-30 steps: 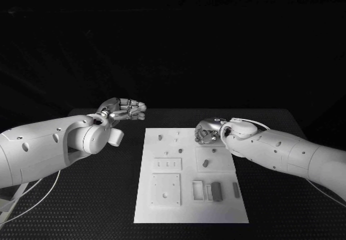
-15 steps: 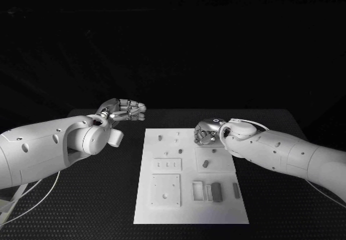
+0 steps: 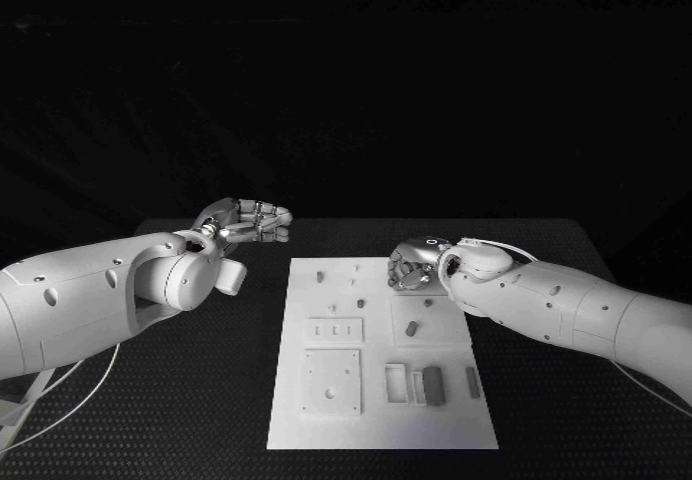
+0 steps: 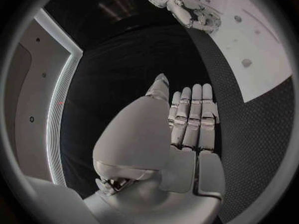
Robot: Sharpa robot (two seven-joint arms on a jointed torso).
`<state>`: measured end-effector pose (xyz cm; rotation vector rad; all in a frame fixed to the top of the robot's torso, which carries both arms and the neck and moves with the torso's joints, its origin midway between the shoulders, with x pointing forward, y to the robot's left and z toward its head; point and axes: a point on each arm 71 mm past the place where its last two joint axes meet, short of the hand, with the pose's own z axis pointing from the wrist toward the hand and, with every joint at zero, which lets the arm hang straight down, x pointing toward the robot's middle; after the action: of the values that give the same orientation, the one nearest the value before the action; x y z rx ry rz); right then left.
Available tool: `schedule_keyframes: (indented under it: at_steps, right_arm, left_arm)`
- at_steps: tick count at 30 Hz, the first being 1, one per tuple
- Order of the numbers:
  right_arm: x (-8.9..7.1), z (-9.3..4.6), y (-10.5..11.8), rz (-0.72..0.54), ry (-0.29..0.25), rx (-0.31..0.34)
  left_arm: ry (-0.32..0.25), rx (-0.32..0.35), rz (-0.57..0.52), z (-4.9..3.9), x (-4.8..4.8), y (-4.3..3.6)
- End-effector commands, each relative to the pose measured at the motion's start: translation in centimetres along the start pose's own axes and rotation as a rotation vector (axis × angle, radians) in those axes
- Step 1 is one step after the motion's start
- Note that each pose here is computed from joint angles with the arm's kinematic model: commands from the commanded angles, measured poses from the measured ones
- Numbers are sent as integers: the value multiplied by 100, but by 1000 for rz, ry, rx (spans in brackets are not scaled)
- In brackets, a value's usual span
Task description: Assemble the parts on the task board
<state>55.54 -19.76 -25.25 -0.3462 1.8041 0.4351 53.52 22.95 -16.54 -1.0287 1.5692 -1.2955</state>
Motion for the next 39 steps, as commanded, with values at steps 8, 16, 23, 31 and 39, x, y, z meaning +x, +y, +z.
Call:
schedule_keyframes:
  at_steps: [8,16,23,31,39]
  right_arm:
    - [-4,-16,24,-9,-39,13]
    - [-65,-30,88,-10,-114,12]
    - [-153,-29,145,-2,-173,11]
    - [-194,66,282,-15,-203,8]
    - [-203,189,440,-69,-222,-40]
  left_arm:
    - [13,14,0,6,13,-16]
    - [10,14,1,5,4,-15]
    - [8,13,1,3,-1,-15]
    - [7,14,2,5,3,-16]
    - [15,16,-2,17,37,-21]
